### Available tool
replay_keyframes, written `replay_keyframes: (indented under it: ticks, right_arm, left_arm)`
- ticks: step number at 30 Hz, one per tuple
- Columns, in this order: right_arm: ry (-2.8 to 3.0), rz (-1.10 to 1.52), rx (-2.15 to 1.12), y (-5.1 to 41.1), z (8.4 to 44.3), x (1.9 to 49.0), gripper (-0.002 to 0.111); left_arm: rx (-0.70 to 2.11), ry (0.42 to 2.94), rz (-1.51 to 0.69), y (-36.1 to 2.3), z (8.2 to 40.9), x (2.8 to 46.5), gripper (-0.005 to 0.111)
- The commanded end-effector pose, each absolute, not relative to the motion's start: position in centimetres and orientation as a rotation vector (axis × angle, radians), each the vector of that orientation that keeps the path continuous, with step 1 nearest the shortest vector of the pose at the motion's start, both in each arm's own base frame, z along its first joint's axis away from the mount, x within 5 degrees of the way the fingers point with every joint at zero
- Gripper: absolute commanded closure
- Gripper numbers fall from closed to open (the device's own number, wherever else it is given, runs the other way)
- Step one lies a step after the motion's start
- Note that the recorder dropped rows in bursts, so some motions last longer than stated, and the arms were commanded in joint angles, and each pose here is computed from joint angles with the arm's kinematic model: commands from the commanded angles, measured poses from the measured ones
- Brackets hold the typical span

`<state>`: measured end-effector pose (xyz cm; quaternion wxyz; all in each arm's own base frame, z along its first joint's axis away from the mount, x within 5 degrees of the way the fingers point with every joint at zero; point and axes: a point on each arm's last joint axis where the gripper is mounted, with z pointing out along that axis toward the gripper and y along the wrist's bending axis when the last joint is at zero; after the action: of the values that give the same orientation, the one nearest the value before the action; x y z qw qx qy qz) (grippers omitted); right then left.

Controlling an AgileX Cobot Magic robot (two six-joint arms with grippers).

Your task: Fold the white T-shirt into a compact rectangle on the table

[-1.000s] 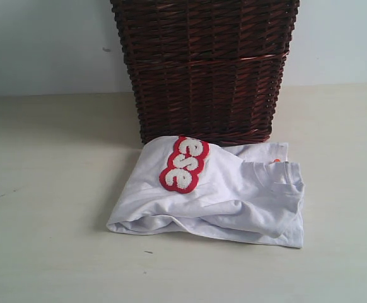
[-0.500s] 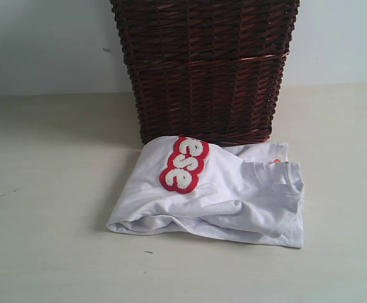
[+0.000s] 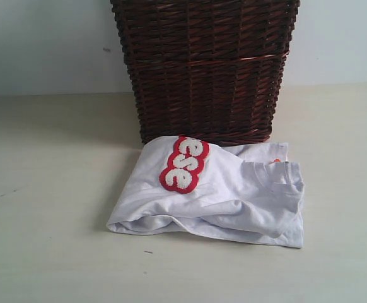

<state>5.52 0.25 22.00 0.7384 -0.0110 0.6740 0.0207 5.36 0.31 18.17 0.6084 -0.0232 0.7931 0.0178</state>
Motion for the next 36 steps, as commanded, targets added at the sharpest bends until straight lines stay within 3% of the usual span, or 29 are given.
replay_keyframes:
  ticks: [1,5,36]
  right_arm:
    - [1.580,0.014,-0.052,0.2,20.4,5.6,0.108]
    - [1.753,0.002,-0.082,0.3,18.9,5.5,0.108]
    - [1.785,0.034,-0.046,0.3,18.6,5.4,0.108]
  left_arm:
    - [-0.063,1.825,0.034,0.3,18.2,5.3,0.107]
    - [-0.063,1.825,0.034,0.3,18.2,5.3,0.107]
    - [-0.034,1.825,0.012,0.1,18.2,5.4,0.107]
